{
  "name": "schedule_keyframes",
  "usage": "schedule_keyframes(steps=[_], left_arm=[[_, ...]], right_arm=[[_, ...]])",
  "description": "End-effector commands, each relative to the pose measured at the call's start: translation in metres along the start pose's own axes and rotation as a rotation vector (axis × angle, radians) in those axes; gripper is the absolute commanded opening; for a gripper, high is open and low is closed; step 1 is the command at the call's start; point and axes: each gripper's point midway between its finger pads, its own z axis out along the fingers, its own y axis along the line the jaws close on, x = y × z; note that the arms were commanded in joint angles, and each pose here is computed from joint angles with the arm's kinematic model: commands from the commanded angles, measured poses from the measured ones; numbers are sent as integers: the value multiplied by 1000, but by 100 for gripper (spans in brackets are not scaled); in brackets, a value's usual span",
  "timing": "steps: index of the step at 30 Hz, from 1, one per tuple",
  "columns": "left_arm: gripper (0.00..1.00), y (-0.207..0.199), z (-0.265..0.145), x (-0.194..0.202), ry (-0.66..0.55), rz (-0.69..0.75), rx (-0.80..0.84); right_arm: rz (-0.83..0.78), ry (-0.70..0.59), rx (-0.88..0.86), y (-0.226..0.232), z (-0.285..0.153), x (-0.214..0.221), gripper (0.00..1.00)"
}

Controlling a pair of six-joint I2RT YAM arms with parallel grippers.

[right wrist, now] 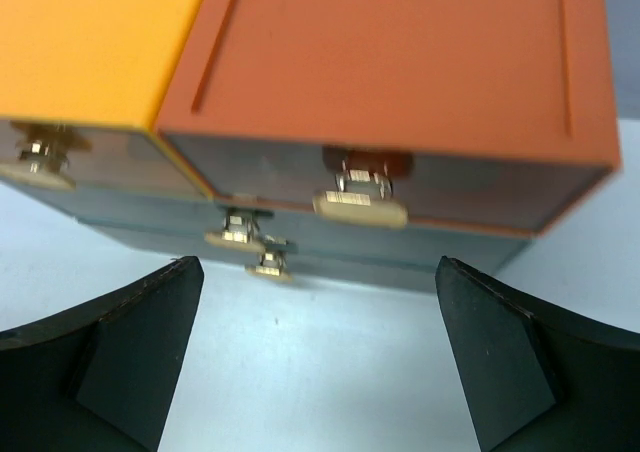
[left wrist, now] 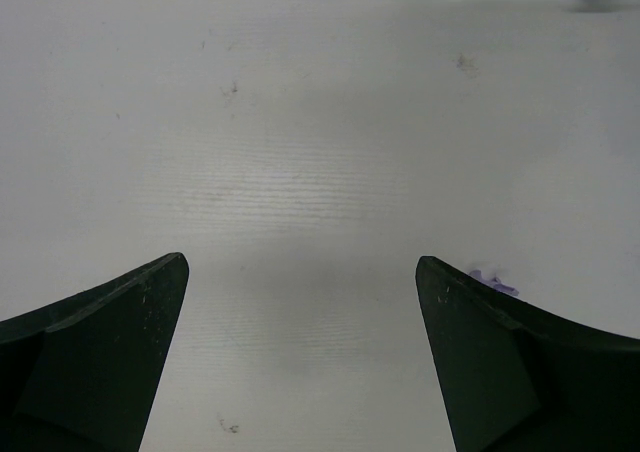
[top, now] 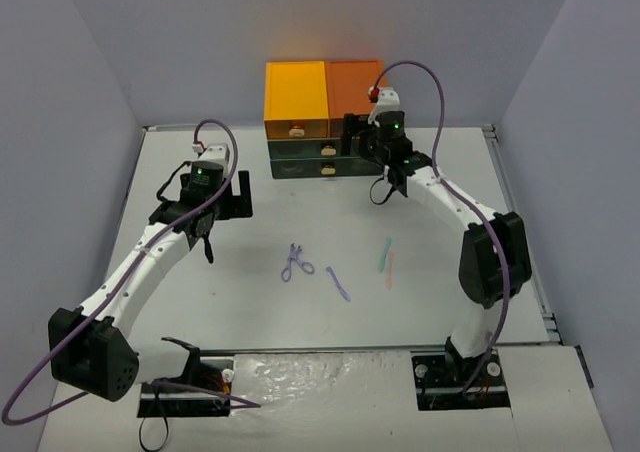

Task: Organize the makeup

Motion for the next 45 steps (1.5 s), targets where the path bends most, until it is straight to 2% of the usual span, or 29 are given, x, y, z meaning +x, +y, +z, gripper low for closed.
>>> schedule_keyframes(steps=[1, 9, 12, 17, 26, 34, 40, 44, 45], left_arm=[[96, -45, -7, -81, -193, -25, 92], [96, -103, 29, -134, -246, -4, 155], [93, -124, 36, -159, -287, -24, 177], [91, -146, 63, -169, -291, -42, 162], [89, -156, 94, -191, -322, -52, 93], [87, -156, 117, -191, -315, -51, 51], [79, -156, 125, -194, -321, -41, 29], [63, -155, 125, -199, -333, -43, 21], [62, -155, 124, -200, -334, -44, 21]], right_arm=[[38, -231, -20, 0, -79, -88, 100], [49, -244, 6, -17, -164, -75, 100], [55, -250, 19, -24, -193, -69, 100], [59, -226, 40, -33, -216, -49, 100], [51, -194, 61, -42, -233, -28, 100], [42, -179, 57, -42, -230, -24, 100], [40, -168, 53, -41, -228, -18, 100], [41, -158, 53, -42, -227, -14, 100], [42, -158, 53, -41, -227, -14, 100]])
